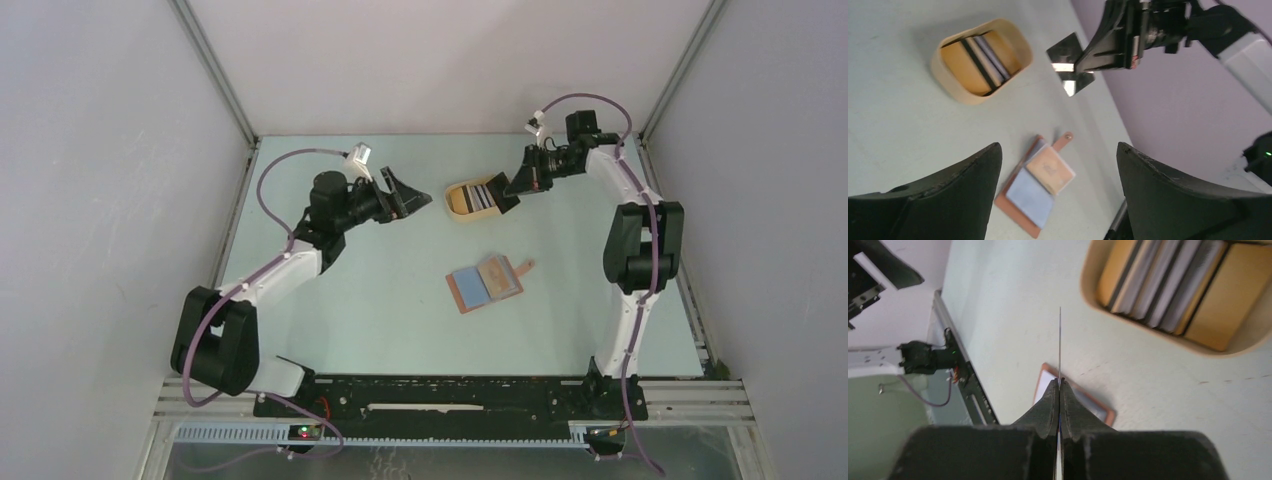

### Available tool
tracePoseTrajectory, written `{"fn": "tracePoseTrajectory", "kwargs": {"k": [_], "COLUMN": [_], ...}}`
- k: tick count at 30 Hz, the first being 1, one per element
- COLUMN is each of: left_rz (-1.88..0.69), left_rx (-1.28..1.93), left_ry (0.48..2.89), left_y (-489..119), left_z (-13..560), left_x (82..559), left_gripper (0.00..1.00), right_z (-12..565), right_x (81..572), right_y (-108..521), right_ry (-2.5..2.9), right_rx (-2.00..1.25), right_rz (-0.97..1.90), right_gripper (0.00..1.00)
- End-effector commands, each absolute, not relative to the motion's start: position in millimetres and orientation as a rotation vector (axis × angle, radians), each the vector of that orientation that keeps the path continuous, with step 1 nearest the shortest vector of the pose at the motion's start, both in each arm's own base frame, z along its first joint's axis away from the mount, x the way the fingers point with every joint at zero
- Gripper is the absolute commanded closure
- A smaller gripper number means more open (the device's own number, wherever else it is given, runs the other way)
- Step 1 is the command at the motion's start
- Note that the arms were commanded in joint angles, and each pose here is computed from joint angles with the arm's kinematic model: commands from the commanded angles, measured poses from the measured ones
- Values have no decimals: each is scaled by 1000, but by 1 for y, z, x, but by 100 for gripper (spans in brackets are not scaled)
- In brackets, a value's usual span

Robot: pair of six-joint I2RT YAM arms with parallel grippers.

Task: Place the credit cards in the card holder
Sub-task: Pick up the credit card from the storage box.

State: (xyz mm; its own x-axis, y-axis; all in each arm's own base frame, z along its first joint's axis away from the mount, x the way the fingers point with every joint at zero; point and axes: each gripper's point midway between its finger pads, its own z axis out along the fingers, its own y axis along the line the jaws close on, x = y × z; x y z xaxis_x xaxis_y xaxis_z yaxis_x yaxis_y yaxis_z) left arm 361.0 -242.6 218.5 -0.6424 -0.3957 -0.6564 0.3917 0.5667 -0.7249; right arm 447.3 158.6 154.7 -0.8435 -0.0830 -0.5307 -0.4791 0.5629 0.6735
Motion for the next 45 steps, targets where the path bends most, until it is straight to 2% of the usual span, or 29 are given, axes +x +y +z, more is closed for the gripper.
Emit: {"fn": "tracePoseTrajectory", "kwargs": {"k": [1, 12, 19, 30, 35, 45], "left_rz": [-1368, -1597, -1724, -1746, -1769, -1817], "left_rx": [130, 134, -28, -90, -75, -57], "left_ry": [1733, 1621, 1556, 1647, 1657, 1638], "left_y": [-257, -292, -307, -336, -349, -357], "left_z": [279, 283, 280, 248, 245, 249], "left_x": [338, 292, 288, 292, 289, 286], "left_gripper": [11, 11, 16, 38, 44, 69], "right_z": [206, 233, 241, 248, 245, 240], "right_x": [413, 345, 320, 290, 281, 278], "right_y": [167, 181, 192, 216, 225, 232], "right_ry": [2179, 2017, 1967, 1948, 1950, 1965], "right_rx": [-588, -595, -600, -693, -728, -739], "right_rz": [1309, 1561, 1669, 1747, 1777, 1800], "right_gripper": [100, 100, 100, 100, 100, 100]}}
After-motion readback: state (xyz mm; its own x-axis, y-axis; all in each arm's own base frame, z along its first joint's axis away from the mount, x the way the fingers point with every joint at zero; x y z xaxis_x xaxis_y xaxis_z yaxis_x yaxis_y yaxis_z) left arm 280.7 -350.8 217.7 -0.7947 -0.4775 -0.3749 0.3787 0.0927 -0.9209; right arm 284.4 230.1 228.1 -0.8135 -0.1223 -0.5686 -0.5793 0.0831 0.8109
